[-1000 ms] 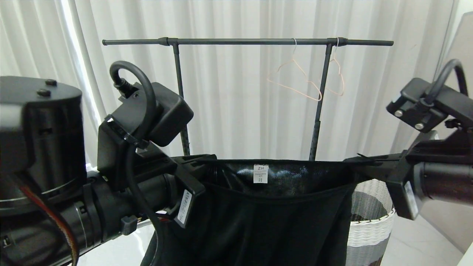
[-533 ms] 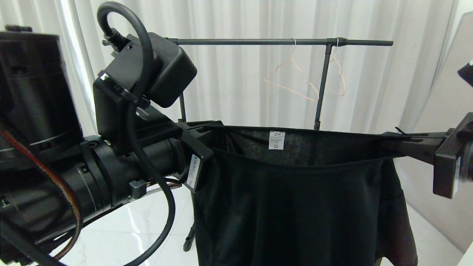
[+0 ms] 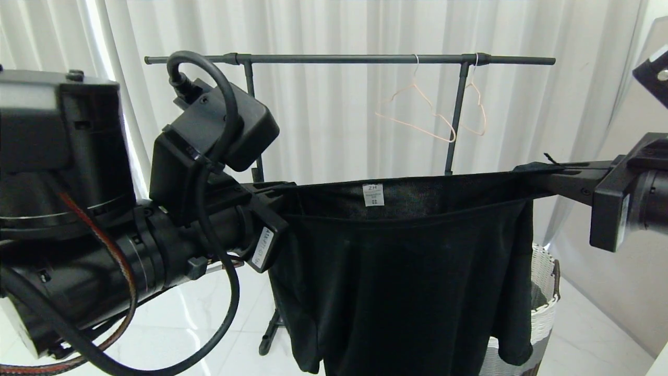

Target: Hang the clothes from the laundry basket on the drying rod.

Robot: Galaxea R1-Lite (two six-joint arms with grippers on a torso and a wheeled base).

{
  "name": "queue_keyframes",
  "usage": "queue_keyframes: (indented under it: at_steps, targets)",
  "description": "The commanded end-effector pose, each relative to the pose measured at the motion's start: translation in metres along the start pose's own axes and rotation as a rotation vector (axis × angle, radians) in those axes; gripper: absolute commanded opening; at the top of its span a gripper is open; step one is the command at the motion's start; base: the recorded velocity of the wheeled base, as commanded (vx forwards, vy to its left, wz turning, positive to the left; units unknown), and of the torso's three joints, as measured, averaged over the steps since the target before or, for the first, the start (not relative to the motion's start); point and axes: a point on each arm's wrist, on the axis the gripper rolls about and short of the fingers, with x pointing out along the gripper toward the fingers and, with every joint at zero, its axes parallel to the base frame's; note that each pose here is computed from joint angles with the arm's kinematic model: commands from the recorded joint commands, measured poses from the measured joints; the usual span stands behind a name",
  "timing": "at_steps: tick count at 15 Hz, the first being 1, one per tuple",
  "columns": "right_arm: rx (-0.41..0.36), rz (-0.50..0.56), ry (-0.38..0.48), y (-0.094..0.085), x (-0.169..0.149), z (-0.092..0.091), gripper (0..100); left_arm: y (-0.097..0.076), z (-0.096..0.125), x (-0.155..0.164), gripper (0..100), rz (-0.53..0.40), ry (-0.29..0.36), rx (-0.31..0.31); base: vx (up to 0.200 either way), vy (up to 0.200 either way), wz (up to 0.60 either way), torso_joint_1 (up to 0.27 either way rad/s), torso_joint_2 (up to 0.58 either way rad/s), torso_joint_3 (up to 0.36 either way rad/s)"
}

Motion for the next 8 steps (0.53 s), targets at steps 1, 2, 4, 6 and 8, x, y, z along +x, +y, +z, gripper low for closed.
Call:
queue_keyframes:
  at_steps: [1,2,4,6,8]
  targets:
    - [-0.007,0.004,0.021,0.001,0.005,-0.002,0,-0.005,-0.006,0.005,0,-0.018,0.032,0.012,0.0,0.0,0.0,0.0,0.0,0.0]
    - [-0.009,0.006,0.034,0.002,0.006,-0.004,0,-0.006,-0.006,0.008,0,-0.023,0.041,0.011,0.0,0.0,0.0,0.0,0.0,0.0]
    - [-0.01,0.025,0.053,0.001,0.007,-0.006,0,-0.01,-0.008,0.015,0,-0.031,0.059,0.007,0.0,0.0,0.0,0.0,0.0,0.0]
    - [-0.009,0.042,0.072,-0.001,0.007,-0.006,0,-0.023,-0.007,0.013,0,-0.082,0.064,-0.026,0.0,0.0,0.0,0.0,0.0,0.0]
    - [-0.009,0.038,0.069,-0.002,0.008,-0.005,0,-0.036,-0.008,0.005,0,-0.185,0.098,-0.08,0.0,0.0,0.0,0.0,0.0,0.0]
